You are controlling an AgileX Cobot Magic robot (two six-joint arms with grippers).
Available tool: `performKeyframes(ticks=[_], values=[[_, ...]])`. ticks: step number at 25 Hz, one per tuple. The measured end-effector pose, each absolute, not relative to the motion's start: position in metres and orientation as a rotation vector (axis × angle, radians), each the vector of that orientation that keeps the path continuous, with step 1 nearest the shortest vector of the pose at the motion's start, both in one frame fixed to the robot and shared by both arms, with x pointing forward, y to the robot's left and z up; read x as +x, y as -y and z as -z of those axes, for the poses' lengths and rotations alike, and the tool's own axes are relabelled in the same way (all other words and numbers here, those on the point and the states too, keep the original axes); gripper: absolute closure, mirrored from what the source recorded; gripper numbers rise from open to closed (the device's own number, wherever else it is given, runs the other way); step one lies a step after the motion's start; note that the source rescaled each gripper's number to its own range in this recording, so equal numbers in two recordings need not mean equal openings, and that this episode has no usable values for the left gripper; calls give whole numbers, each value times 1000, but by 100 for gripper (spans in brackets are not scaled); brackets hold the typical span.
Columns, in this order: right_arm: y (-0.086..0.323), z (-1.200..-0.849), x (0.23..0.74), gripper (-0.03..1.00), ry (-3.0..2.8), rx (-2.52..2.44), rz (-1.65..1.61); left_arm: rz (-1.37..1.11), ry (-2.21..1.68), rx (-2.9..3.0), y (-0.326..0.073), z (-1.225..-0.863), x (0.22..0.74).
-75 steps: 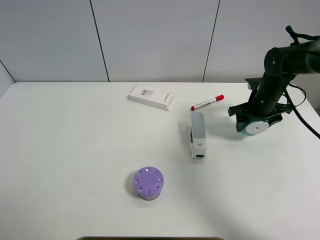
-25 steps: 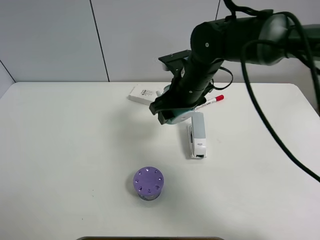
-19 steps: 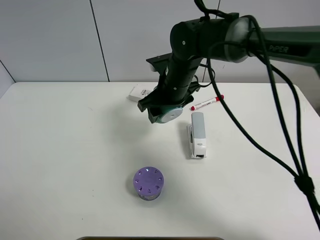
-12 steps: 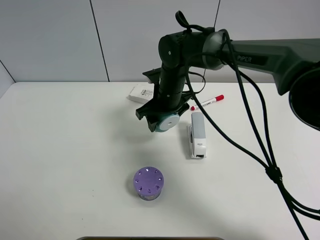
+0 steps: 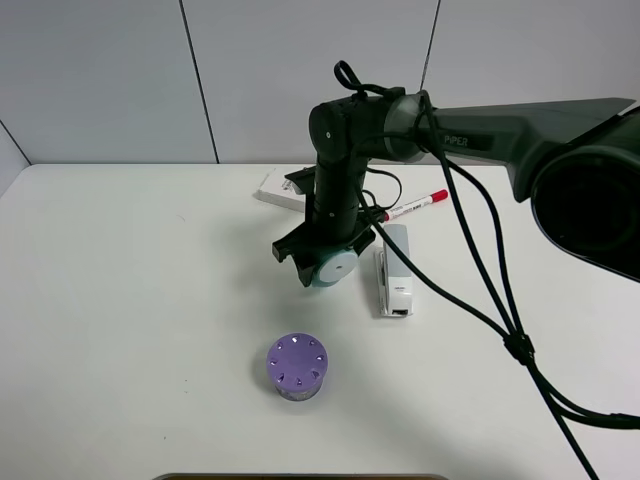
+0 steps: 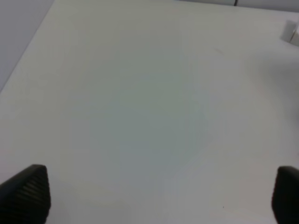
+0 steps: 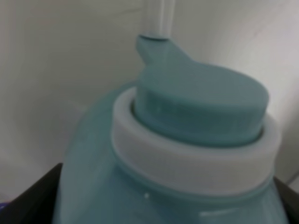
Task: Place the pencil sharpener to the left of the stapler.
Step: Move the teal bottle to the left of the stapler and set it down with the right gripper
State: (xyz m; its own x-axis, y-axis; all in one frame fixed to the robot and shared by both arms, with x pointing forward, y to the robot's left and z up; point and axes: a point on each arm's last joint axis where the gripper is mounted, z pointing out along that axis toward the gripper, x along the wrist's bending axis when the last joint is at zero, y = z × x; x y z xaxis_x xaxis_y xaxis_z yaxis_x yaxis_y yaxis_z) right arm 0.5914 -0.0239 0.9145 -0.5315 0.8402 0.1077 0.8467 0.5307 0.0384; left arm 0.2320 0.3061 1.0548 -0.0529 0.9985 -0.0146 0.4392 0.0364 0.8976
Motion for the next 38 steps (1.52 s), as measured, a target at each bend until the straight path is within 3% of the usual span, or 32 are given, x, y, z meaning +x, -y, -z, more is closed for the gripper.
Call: performKeyframes(ticks=[13, 26, 27, 29, 31, 33, 38], values=[[22, -885, 593, 96, 2649, -1483, 78, -974, -1588, 1492, -306, -1055, 232], [21, -885, 593, 96, 2642, -1496, 86, -974, -1588, 1492, -306, -1055, 232], [21, -885, 593, 92, 2642, -1496, 86, -974, -1588, 1492, -306, -1055, 232], [19, -884, 594, 64, 2632, -1504, 117, -974, -1588, 1492, -306, -1055, 232], [18, -882, 594, 47, 2627, -1508, 123, -974, -1588, 1492, -306, -1055, 232], [18, -881, 594, 40, 2624, -1508, 122, -974, -1588, 1492, -306, -1055, 232], [18, -881, 594, 38, 2622, -1507, 118, -974, -1588, 1492, -306, -1055, 232]])
